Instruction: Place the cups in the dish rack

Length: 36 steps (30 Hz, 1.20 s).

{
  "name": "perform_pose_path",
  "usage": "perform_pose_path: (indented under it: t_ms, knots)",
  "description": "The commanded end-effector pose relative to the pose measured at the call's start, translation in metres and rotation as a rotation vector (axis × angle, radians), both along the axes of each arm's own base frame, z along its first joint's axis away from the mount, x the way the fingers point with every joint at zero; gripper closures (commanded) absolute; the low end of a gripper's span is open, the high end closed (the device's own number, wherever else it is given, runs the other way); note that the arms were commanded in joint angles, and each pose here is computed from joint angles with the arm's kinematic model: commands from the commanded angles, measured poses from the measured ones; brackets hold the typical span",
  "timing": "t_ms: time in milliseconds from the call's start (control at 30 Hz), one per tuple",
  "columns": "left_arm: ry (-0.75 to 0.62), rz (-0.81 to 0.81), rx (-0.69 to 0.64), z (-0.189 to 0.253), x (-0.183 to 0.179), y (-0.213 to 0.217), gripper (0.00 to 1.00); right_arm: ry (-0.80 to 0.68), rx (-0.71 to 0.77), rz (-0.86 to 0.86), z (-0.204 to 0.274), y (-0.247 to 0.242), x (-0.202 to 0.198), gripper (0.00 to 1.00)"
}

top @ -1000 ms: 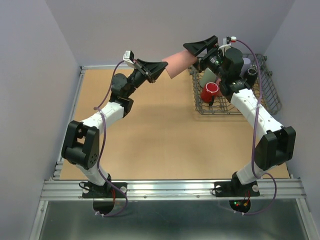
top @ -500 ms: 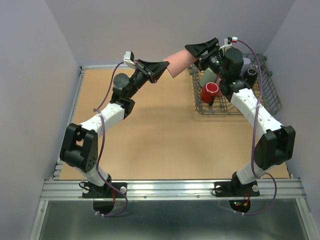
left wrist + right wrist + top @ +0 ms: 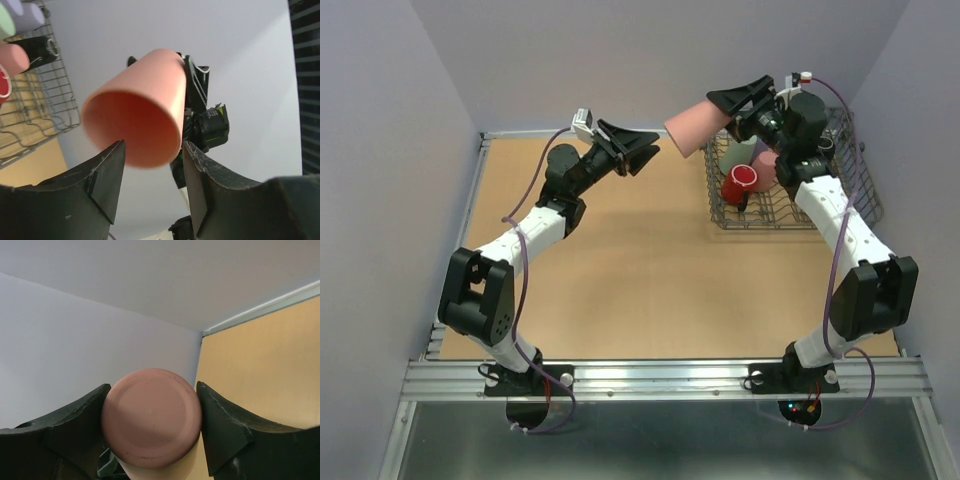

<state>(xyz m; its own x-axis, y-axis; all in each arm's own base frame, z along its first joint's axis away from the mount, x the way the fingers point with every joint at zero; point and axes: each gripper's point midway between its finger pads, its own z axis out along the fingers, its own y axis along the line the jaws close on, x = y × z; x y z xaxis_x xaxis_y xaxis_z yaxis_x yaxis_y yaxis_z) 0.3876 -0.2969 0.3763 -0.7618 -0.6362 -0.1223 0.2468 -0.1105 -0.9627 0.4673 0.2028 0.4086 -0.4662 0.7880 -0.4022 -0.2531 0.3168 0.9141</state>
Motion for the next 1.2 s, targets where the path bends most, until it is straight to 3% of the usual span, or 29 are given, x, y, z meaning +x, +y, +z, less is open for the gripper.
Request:
perform_pose_path:
  t_ms: [0, 133, 267, 467, 667, 933, 1167]
  knots:
    - [-0.052, 0.016, 0.062, 0.003, -0.013, 0.024, 0.4, -0.082, -0.045, -0.097, 0.027, -0.059, -0.004, 1.0]
    - [0.01, 0.07, 0.147, -0.025, -0.013, 0.05, 0.4, -0.072, -0.137, -0.213, 0.027, -0.122, 0.005, 1.0]
    - [-0.012, 0.116, 0.292, -0.043, -0.021, 0.068, 0.4, 0.011, -0.269, -0.399, 0.002, -0.192, 0.015, 1.0]
    - [0.027, 0.115, 0.448, -0.081, -0.039, 0.078, 0.4, 0.111, -0.533, -0.61, -0.028, -0.255, 0.018, 1.0]
    - [0.033, 0.087, 0.509, -0.104, -0.058, 0.082, 0.4, 0.228, -0.735, -0.798, -0.052, -0.305, 0.014, 1.0]
    - [0.013, 0.084, 0.605, -0.117, -0.076, 0.091, 0.13, 0.378, -0.945, -0.92, -0.097, -0.349, 0.02, 1.0]
    - [0.022, 0.102, 0.72, -0.125, -0.087, 0.105, 0.1, 0.495, -1.039, -1.003, -0.132, -0.379, 0.026, 1.0]
